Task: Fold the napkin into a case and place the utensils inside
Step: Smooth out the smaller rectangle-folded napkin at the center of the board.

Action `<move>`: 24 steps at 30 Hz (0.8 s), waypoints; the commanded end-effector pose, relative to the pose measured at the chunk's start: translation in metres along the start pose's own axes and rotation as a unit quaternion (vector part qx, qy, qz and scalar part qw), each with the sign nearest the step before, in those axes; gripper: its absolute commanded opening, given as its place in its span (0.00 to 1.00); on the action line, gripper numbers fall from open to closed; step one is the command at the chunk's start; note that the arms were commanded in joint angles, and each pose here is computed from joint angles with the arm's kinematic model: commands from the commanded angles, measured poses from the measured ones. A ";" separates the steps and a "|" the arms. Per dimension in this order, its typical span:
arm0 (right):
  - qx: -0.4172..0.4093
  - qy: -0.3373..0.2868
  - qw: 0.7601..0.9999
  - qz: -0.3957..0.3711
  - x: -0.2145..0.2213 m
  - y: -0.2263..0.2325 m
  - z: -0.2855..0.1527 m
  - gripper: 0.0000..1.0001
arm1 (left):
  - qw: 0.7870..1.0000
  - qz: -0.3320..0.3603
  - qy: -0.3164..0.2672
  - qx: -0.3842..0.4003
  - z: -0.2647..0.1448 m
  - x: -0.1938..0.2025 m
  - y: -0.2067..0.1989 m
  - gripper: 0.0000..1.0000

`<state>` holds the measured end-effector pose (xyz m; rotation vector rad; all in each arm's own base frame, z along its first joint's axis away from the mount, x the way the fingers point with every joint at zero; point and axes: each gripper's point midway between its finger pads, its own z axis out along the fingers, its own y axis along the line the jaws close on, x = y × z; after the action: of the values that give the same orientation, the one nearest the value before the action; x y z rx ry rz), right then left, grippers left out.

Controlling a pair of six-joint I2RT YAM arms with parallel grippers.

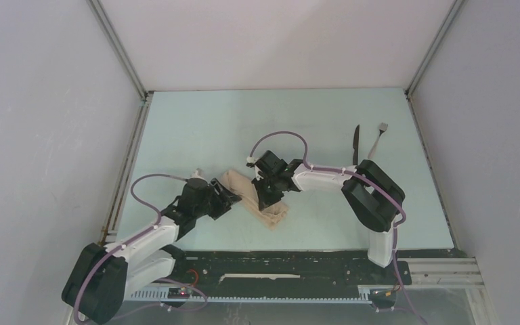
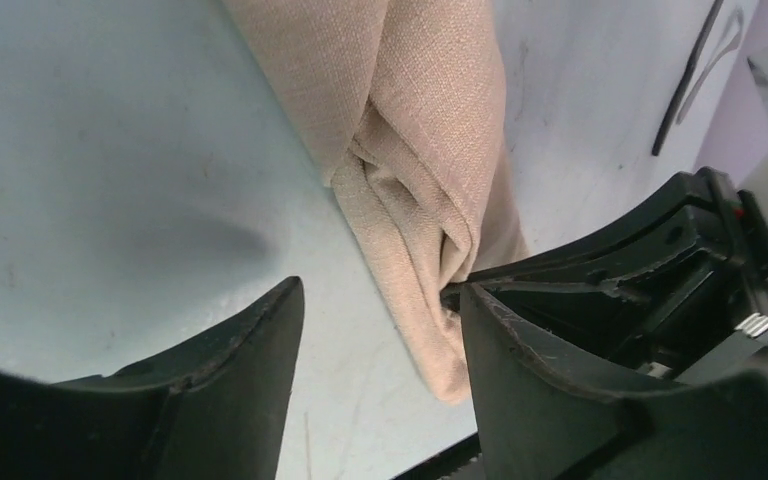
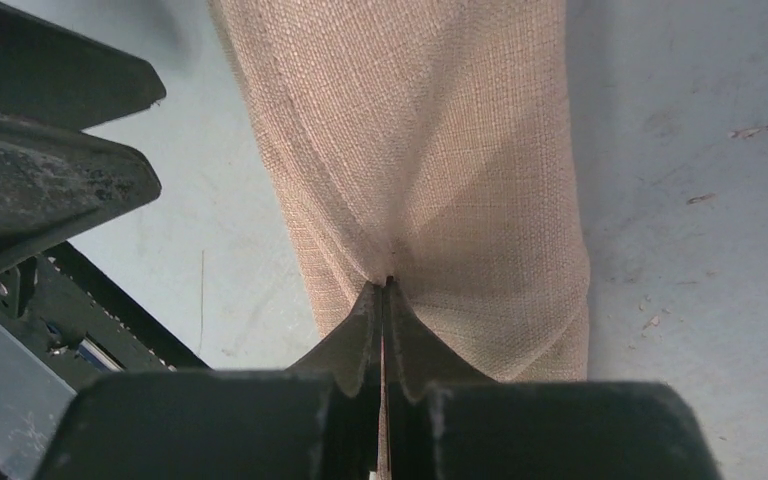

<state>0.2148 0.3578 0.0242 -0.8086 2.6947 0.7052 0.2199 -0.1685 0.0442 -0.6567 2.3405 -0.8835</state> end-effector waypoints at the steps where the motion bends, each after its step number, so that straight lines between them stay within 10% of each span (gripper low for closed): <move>1: -0.028 -0.035 0.999 0.019 -0.011 0.014 -0.002 0.00 | 0.996 -0.090 0.011 -0.006 -0.001 0.001 -0.014 0.65; 24: -0.047 -0.050 0.997 -0.024 -0.011 0.029 -0.008 0.00 | 0.992 -0.116 0.036 -0.035 0.043 0.022 -0.026 0.62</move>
<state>0.2081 0.3713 0.0262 -0.7998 2.6436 0.8051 0.2326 -0.2154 0.0325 -0.9208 2.3819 -0.9879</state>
